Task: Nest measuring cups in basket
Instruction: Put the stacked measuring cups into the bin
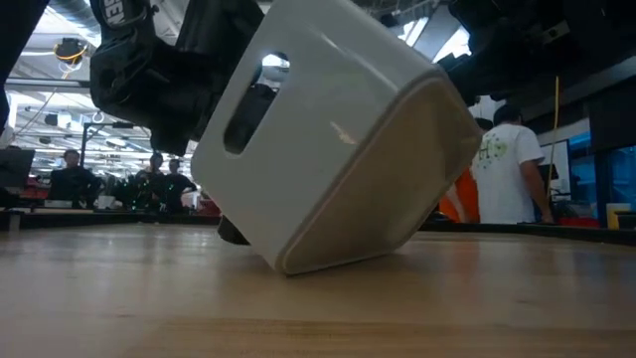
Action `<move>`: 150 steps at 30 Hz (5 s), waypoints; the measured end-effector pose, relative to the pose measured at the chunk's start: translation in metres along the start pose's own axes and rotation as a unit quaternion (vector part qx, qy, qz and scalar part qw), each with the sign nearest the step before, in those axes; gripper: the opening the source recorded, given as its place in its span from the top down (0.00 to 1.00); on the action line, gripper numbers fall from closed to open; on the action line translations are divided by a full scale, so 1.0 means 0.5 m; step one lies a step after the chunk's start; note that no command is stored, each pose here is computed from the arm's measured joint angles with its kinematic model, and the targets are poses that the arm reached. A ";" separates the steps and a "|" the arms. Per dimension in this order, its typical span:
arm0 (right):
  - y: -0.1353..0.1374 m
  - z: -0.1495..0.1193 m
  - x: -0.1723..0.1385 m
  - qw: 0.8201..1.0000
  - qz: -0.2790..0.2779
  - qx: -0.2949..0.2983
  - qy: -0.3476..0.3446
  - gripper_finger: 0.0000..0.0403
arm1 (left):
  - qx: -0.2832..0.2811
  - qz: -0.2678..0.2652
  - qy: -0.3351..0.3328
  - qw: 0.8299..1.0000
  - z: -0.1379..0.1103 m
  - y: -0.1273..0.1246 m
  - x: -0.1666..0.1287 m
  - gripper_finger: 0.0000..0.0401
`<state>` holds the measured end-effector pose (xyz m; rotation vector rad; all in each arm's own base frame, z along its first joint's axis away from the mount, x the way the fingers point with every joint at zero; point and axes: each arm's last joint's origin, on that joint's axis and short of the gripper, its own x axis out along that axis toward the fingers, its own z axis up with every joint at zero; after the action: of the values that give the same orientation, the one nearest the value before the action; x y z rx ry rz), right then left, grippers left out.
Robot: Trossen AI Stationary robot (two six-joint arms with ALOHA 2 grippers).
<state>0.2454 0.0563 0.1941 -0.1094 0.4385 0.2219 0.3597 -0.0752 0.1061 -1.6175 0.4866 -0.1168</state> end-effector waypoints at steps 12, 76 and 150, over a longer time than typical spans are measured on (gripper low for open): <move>0.002 -0.006 0.000 1.000 0.010 -0.001 0.015 0.61 | -0.001 0.002 -0.004 1.000 0.002 0.000 0.000 0.77; 0.004 -0.028 -0.001 0.997 0.023 0.027 0.069 0.61 | 0.068 -0.056 -0.007 0.996 -0.007 -0.091 -0.021 0.78; 0.001 -0.019 0.000 0.999 0.002 0.009 0.050 0.61 | 0.006 0.045 -0.081 0.996 -0.044 -0.042 0.051 0.68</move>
<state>0.2413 0.0555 0.1855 -0.1029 0.5400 0.2161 0.3800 -0.1044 0.1237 -1.5758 0.4322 0.0778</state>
